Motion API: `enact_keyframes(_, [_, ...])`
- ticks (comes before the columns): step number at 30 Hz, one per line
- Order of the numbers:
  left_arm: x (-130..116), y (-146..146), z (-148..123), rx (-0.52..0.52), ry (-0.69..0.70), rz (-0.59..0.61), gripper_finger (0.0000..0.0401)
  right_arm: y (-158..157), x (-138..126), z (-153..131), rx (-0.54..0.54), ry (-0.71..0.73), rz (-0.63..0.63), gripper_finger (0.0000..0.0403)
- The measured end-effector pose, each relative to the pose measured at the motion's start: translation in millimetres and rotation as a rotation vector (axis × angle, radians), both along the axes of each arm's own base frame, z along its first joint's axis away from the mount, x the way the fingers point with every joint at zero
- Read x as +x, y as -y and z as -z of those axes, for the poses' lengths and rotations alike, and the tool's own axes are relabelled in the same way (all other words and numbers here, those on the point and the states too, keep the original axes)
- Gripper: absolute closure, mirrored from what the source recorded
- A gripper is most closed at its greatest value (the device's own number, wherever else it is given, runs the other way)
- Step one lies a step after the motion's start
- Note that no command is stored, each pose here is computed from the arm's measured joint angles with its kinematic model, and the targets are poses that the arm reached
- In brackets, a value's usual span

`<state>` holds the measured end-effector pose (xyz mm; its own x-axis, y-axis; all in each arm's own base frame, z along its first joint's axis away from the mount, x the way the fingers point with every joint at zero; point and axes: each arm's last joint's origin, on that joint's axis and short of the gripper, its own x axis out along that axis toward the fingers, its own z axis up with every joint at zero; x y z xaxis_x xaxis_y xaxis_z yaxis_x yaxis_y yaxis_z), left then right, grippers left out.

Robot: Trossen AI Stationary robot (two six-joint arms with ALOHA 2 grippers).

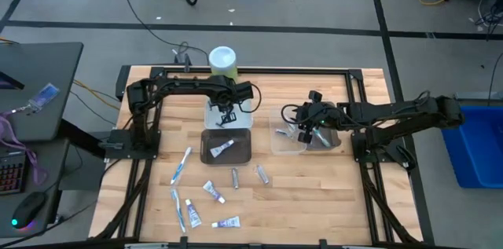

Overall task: Pick & Place Travel size toiletries
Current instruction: Put the blue razor into the white bin, then put the white toothpaste into the left black bin

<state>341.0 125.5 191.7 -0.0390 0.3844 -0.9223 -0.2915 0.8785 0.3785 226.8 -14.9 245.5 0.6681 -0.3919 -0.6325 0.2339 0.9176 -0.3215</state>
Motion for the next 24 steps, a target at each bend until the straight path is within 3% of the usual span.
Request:
enact_keyframes(12, [10.0,18.1,-3.1,-0.029,0.065,-0.01,0.0292,0.0,0.5,-0.5,0.0,0.007,0.0,0.0265])
enact_keyframes(20, [21.1,80.9,-46.0,-0.157,0.087,-0.012,0.0293,0.0,0.5,-0.6,0.0,0.008,-0.001,0.0261])
enact_keyframes(24, [20.3,124.4,-66.6,-0.23,0.069,0.061,0.0295,-0.5,2.0,-1.8,0.024,0.035,-0.007,0.0265])
